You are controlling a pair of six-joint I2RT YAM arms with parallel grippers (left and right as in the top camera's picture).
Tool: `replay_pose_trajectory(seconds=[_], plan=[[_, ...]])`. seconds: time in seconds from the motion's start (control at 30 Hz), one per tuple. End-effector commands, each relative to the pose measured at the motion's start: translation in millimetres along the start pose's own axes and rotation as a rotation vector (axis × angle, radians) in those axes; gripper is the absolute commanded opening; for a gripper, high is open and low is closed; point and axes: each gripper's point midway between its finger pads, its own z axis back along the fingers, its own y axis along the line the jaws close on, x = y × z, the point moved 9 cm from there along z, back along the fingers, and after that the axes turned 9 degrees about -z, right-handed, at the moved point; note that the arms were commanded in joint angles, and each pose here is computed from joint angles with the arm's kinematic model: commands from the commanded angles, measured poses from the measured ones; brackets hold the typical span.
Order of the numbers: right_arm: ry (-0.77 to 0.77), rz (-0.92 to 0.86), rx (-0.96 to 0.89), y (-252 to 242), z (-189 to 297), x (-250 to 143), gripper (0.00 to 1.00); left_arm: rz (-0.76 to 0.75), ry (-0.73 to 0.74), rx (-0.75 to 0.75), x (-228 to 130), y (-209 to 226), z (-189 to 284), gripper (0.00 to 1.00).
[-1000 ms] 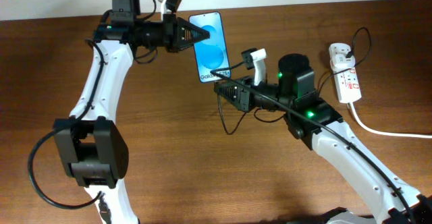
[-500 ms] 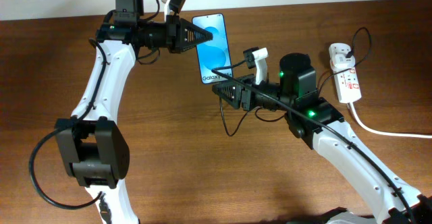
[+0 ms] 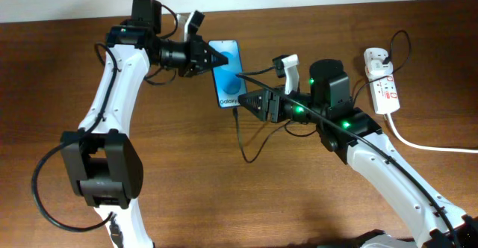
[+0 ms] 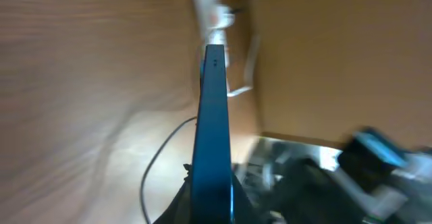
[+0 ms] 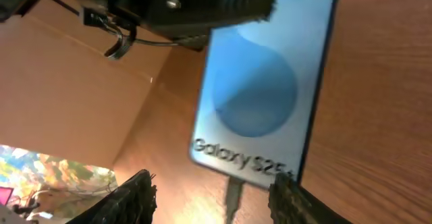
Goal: Plug charger to phone and switch on socket
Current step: 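Lower the phone with the left gripper onto the table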
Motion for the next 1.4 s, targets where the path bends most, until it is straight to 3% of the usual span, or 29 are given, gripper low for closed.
replay_pose_trajectory(seconds=[0.0, 0.33, 1.37], plan=[[0.011, 0.038, 0.018, 8, 2, 1, 0.59, -0.075, -0.001, 0.156, -1, 3, 7, 0.00], [0.036, -0.006, -0.037, 0, 2, -5, 0.59, -0.051, 0.027, 0.290, -5, 17, 6, 0.00], [0.087, -0.055, -0.109, -10, 4, -16, 0.60, 0.181, 0.226, 0.357, -37, 139, -59, 0.00]])
